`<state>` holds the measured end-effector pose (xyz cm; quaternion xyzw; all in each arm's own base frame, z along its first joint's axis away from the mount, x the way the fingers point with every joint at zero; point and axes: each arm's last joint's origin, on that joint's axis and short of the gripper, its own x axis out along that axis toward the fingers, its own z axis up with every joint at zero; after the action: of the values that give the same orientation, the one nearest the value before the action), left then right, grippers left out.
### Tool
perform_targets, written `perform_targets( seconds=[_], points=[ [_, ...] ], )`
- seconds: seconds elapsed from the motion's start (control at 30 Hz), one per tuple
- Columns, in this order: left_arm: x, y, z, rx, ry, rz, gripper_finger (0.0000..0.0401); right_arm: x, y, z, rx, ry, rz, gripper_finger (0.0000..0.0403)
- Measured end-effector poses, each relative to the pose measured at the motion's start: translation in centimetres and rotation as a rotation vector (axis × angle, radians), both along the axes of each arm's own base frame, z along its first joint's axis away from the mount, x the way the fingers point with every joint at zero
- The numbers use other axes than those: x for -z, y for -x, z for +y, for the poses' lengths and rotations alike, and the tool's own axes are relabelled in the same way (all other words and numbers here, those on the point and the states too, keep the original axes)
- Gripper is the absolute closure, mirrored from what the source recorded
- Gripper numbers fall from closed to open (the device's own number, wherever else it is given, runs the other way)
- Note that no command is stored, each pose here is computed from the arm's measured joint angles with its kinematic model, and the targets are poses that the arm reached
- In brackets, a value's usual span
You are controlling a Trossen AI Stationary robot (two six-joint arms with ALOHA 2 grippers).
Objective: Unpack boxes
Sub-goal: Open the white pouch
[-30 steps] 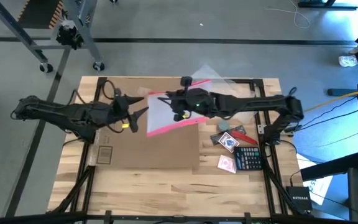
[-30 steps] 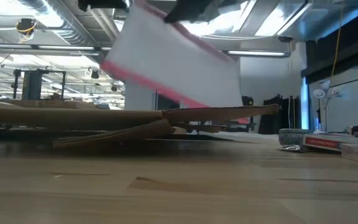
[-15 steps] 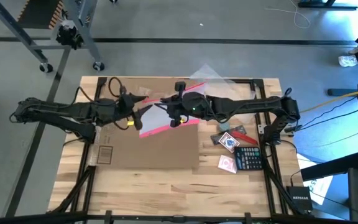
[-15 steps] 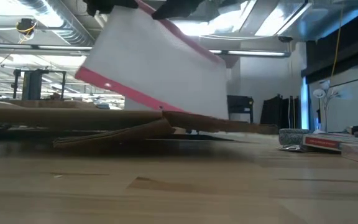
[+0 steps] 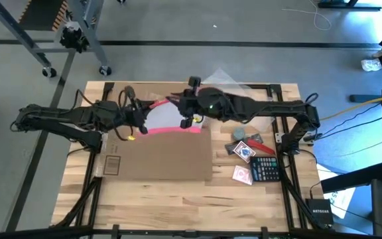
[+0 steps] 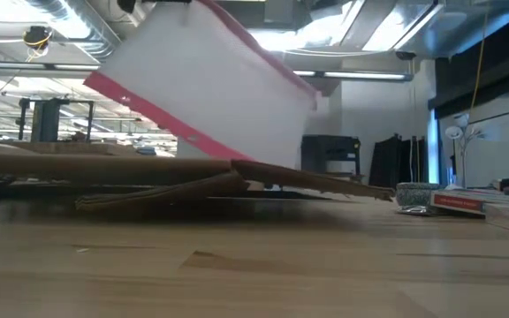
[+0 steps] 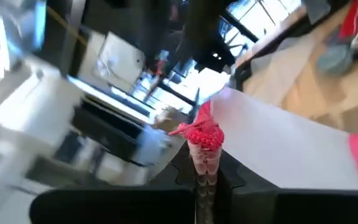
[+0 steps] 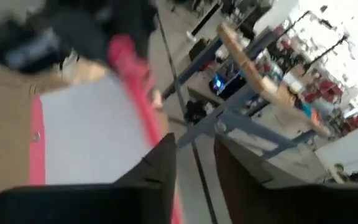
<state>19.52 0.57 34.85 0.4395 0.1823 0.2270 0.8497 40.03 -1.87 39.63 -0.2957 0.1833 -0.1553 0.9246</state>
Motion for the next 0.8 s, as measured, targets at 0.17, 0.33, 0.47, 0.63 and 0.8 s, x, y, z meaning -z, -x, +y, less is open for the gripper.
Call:
perform_targets(
  seconds=[0.17, 0.33, 0.47, 0.63, 0.8],
  points=[
    [0.4, -0.1, -0.5, 0.079, -0.013, 0.057, 0.0399, -1.8, 0.3, 0.2, -0.088, 0.042, -0.031, 0.0275],
    [1.3, -0.7, -1.6, 0.149, 0.032, 0.078, 0.0399, -0.6, 0.0, 0.6, -0.268, 0.062, 0.028, 0.0282],
    [1.6, -1.1, -2.3, 0.182, 0.031, 0.093, 0.0399, 0.5, -0.5, 1.0, -0.395, 0.002, 0.052, 0.0289],
    [2.0, -1.6, -3.0, 0.208, 0.032, 0.113, 0.0399, 1.5, -1.2, 1.4, -0.485, -0.108, 0.060, 0.0292],
    [2.4, -2.0, -3.6, 0.231, 0.029, 0.132, 0.0399, 3.0, -2.1, 1.4, -0.498, -0.153, 0.102, 0.0292]
  ],
)
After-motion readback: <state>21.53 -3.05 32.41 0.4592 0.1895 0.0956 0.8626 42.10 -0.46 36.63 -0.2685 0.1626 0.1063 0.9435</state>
